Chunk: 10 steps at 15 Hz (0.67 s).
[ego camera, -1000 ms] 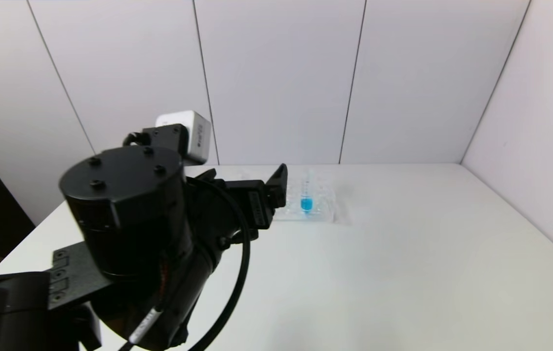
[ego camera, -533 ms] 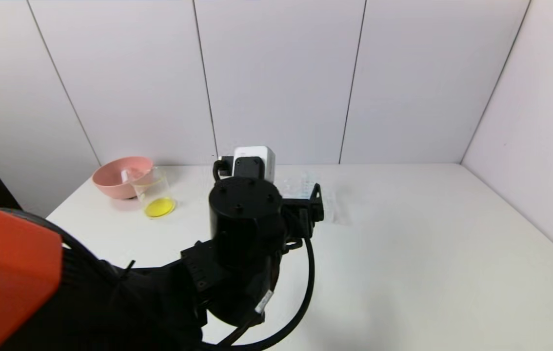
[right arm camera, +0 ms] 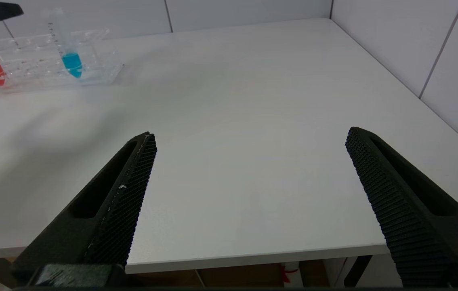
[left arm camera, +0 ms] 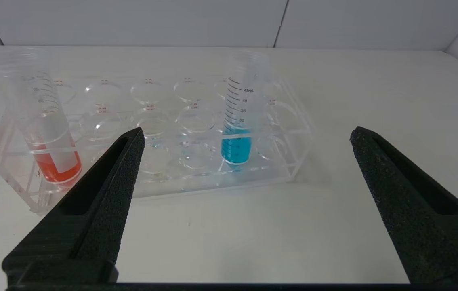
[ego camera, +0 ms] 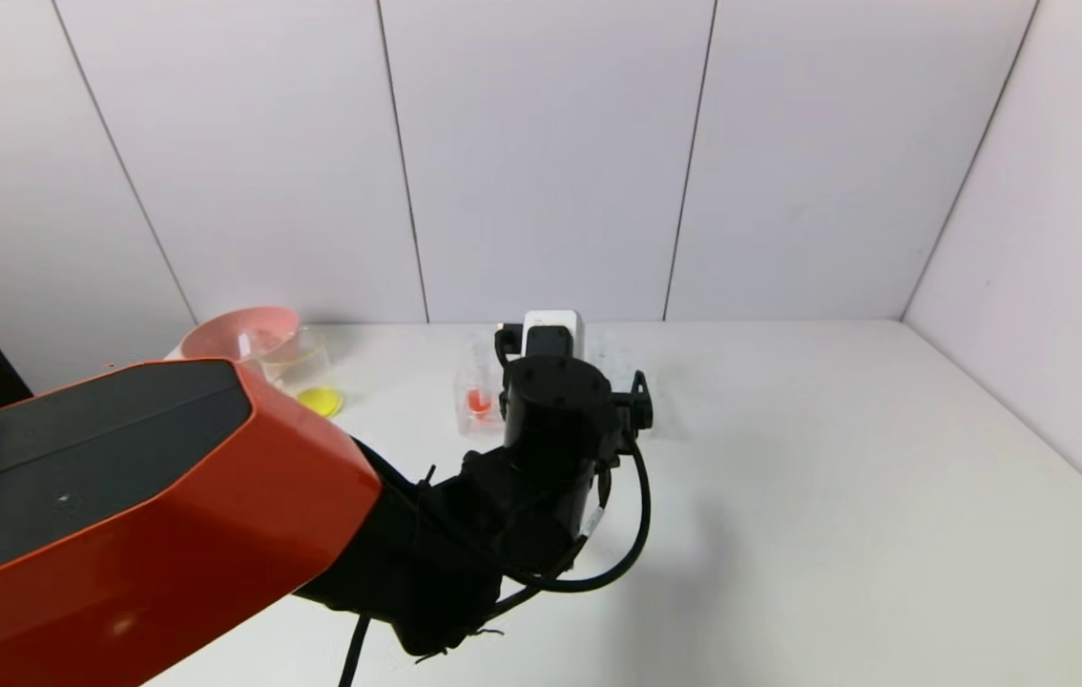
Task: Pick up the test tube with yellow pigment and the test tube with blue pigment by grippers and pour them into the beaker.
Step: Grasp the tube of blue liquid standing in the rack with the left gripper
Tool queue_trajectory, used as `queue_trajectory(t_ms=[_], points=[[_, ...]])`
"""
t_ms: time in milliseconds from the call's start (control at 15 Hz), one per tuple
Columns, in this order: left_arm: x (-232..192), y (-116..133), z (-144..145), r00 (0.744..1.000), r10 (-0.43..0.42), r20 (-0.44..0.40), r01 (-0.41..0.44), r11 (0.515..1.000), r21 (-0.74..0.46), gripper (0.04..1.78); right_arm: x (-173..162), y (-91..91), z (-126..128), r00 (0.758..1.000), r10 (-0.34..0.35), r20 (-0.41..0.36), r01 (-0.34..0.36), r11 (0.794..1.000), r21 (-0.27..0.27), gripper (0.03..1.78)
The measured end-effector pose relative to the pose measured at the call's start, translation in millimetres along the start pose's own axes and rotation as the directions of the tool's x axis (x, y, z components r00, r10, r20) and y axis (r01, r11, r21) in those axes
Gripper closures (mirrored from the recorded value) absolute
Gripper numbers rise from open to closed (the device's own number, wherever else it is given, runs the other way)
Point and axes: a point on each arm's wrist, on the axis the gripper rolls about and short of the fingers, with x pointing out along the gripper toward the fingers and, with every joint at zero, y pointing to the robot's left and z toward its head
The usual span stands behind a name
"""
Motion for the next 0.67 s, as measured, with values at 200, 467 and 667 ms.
queue_trajectory(t_ms=[200,467,667], points=[[21.2,2.9,-9.4,1.0,-0.002,-0.002,0.002,1.0,0.0,0.04,0.0,0.0,0.0,1.0,0.0,0.0,0.0,1.0,0.0,0.1],[39.0,3.1,-26.5,1.0,0.005,-0.013,-0.004,0.999,0.04,0.04,0.0,0.0,0.0,1.0,0.0,0.0,0.0,1.0,0.0,0.1],[52.7,4.8,-33.1,1.0,0.012,-0.005,-0.012,0.998,0.059,0.04,0.0,0.0,0.0,1.0,0.0,0.0,0.0,1.0,0.0,0.1]])
